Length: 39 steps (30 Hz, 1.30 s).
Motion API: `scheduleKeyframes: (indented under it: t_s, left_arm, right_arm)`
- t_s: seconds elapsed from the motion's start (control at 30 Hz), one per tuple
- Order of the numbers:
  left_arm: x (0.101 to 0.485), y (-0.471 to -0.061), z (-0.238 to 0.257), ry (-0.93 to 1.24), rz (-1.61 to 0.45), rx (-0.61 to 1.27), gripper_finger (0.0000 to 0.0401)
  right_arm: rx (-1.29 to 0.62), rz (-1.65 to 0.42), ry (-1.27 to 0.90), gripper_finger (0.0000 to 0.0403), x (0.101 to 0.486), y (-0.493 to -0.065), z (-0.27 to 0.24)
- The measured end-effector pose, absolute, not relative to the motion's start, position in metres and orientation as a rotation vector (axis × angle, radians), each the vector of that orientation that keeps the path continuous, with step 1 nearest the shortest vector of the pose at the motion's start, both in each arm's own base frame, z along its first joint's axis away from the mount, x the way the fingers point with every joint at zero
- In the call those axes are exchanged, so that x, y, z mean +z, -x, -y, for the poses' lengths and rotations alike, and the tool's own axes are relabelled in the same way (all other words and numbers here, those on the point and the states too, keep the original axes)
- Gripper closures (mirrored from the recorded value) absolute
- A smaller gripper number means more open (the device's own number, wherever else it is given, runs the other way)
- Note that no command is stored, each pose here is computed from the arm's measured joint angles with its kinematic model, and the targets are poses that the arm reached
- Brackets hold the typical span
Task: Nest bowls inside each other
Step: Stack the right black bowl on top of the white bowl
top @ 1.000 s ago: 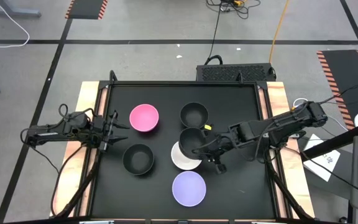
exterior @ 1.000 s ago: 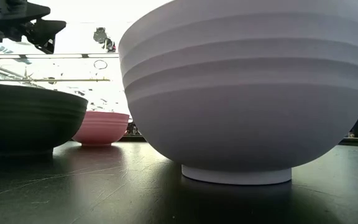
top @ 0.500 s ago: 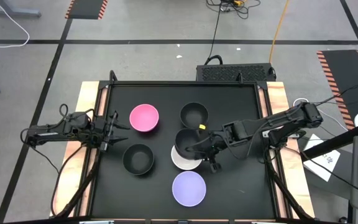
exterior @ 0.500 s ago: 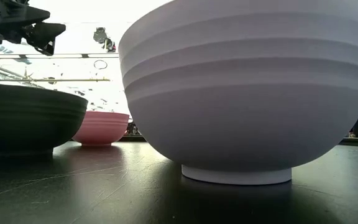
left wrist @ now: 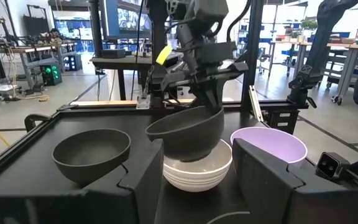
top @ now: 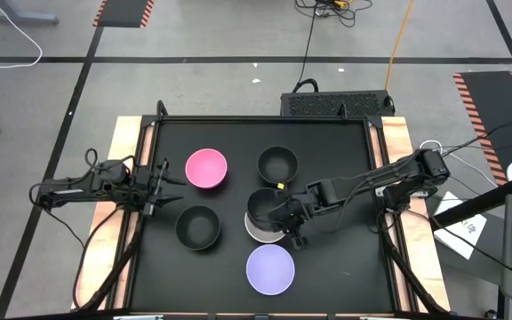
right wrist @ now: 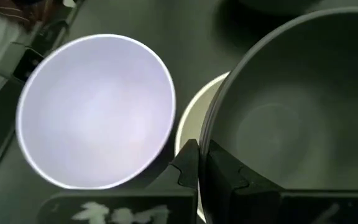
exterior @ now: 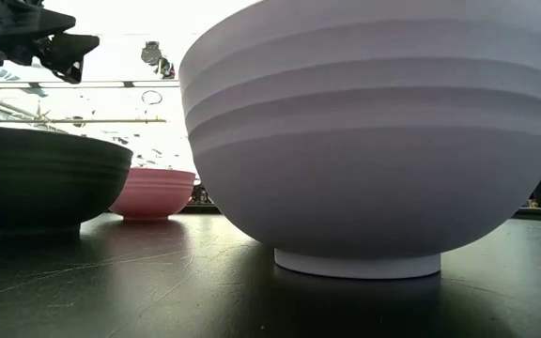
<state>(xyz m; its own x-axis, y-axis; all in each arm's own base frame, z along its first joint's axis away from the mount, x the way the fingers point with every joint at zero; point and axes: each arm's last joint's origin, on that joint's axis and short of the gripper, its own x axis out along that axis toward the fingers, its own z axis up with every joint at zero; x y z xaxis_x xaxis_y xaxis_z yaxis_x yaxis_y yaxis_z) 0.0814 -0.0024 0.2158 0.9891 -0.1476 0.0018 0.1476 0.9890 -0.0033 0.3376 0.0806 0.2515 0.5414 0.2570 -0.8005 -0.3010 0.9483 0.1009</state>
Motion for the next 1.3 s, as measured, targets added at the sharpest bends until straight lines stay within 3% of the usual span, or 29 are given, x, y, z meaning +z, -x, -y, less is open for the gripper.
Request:
scheduleKeyframes:
  t_s: [1.3]
  left_arm:
    - [0.214,-0.081,0.002,0.006,-0.016,-0.148,0.0205]
  right_arm:
    - [0.067,-1.205,0.034,0.0403,0.214,-0.329,-0.080]
